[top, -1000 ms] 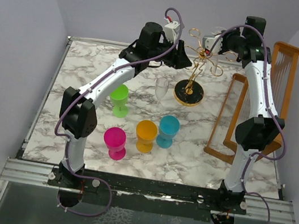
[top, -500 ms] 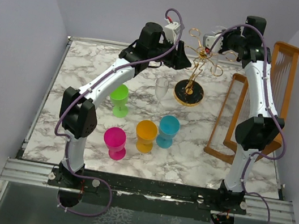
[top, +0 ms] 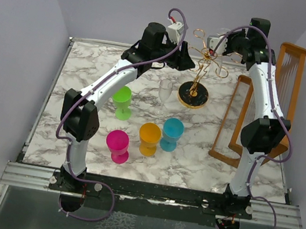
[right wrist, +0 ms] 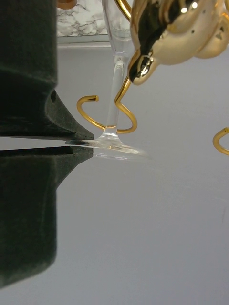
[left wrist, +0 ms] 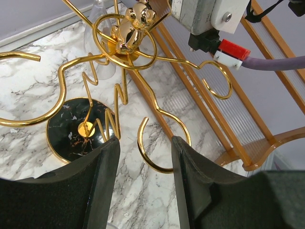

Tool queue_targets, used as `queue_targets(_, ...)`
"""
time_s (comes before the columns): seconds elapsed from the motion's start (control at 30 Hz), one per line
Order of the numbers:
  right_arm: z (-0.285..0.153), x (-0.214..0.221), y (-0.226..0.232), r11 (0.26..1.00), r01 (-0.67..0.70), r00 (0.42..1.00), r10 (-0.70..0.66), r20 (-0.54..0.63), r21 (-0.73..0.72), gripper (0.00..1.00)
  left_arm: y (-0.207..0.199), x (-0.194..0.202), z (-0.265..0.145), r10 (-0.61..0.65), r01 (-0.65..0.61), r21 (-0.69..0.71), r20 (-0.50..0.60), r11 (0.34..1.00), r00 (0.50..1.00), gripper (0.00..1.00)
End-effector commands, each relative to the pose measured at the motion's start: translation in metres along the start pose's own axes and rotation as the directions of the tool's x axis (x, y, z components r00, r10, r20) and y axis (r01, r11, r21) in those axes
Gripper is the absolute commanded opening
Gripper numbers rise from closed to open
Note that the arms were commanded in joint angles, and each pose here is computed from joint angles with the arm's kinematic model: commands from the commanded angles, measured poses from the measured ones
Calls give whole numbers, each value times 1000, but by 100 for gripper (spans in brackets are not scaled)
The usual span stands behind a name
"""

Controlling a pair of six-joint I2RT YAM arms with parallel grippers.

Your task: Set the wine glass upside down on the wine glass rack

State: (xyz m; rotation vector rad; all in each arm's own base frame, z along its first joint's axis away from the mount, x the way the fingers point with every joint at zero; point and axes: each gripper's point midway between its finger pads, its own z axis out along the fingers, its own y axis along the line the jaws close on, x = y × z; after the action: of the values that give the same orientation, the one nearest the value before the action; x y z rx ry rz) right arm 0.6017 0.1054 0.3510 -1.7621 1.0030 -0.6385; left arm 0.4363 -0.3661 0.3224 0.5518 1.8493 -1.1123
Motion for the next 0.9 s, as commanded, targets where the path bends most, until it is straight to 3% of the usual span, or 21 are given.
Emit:
queue_targets(0.0, -6, 8, -5, 1000, -15, 999, 16, -45, 15, 9, -5, -10, -5, 34, -35, 14, 28, 999, 999, 50)
queue_targets(0.4, -15, 13, 1, 999, -54, 994, 55, -92, 9, 13, -5, -9, -5, 28, -28, 18, 26, 999, 999, 50)
queue_targets(0.87, -21, 9, -3, 997, -75, 994, 76, -84, 19, 30, -5, -8, -9, 37, -37, 11, 32, 999, 999, 50)
